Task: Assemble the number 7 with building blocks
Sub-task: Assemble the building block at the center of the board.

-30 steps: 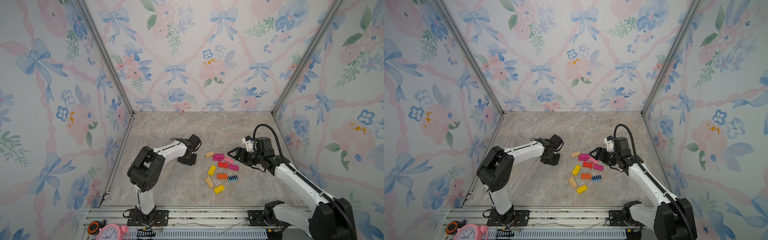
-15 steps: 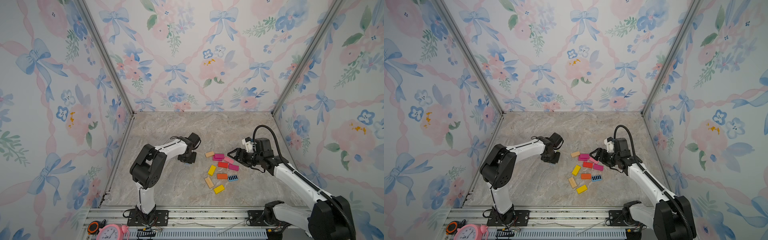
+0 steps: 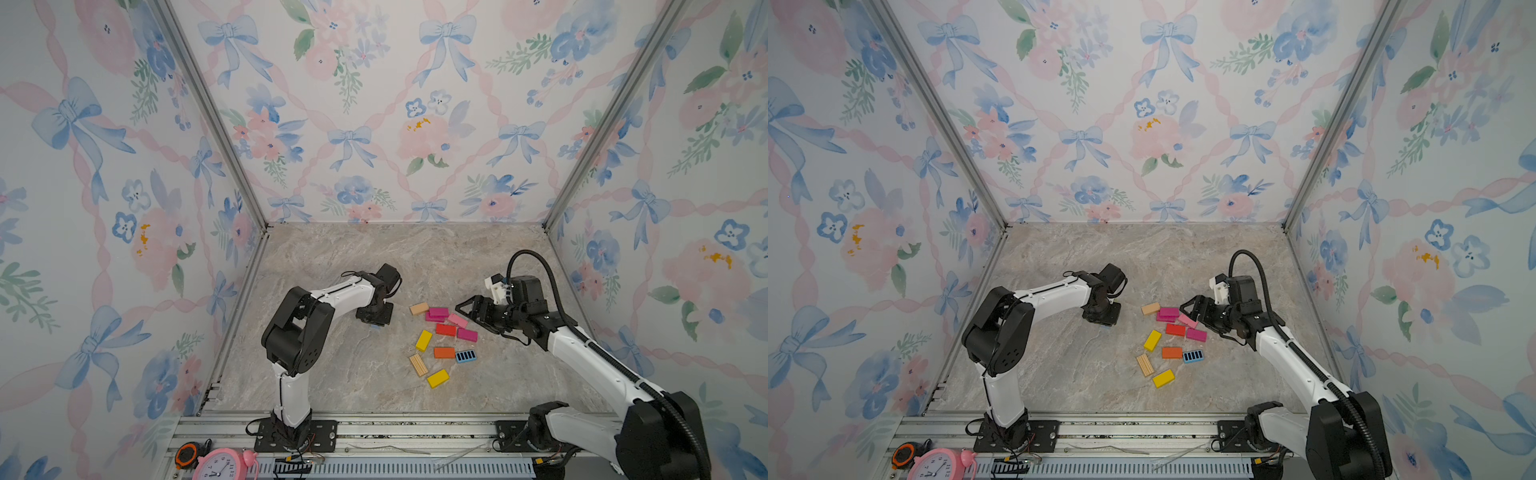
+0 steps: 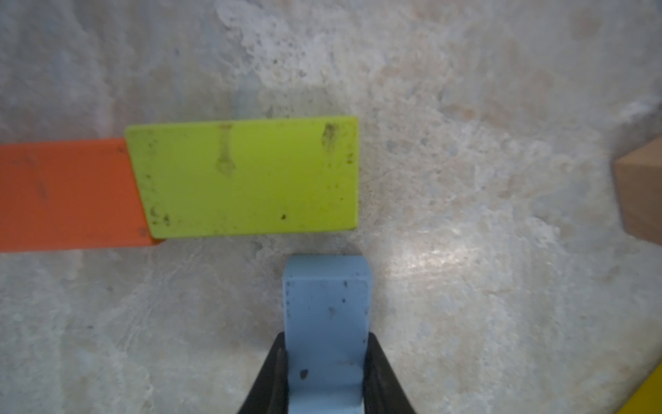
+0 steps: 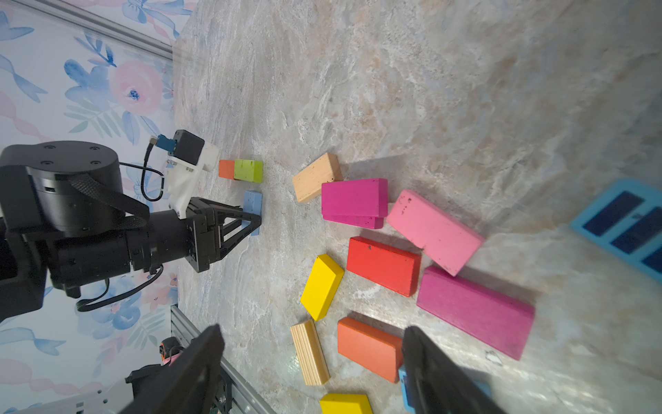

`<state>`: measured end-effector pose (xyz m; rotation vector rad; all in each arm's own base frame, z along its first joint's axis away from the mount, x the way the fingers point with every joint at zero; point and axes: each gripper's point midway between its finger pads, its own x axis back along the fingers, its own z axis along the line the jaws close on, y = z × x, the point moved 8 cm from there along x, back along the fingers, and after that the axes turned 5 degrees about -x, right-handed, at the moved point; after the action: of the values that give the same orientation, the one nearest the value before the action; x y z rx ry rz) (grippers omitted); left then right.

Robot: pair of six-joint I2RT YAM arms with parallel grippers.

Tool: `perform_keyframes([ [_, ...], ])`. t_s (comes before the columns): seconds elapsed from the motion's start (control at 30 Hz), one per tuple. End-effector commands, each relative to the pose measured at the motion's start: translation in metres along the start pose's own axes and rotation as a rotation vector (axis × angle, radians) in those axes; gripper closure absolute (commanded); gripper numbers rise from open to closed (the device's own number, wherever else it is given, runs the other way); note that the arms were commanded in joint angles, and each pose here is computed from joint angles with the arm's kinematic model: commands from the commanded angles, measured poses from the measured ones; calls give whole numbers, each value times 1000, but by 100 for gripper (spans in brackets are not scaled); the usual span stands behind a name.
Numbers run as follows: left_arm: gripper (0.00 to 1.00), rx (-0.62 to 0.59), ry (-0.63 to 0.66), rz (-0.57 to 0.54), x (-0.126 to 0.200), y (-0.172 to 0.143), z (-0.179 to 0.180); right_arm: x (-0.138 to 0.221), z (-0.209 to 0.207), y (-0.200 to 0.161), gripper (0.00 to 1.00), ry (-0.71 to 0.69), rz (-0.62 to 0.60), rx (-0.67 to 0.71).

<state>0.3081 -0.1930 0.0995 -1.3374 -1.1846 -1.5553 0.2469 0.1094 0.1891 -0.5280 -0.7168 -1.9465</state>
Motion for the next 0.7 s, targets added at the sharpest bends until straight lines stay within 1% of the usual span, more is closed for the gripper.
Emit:
perform_keyframes([
  [0.0, 90, -9, 31, 54, -15, -4, 7, 0, -6, -3, 19, -5, 4, -21],
  [0.5, 91, -2, 33, 58, -19, 0, 9, 1, -7, -5, 19, -2, -3, -26],
  [0.57, 88, -5, 27, 59, -18, -1, 8, 1, -7, -5, 19, -2, -2, -26],
  [0.67, 76, -3, 26, 55, -17, 0, 8, 1, -7, -5, 19, -1, -4, -26],
])
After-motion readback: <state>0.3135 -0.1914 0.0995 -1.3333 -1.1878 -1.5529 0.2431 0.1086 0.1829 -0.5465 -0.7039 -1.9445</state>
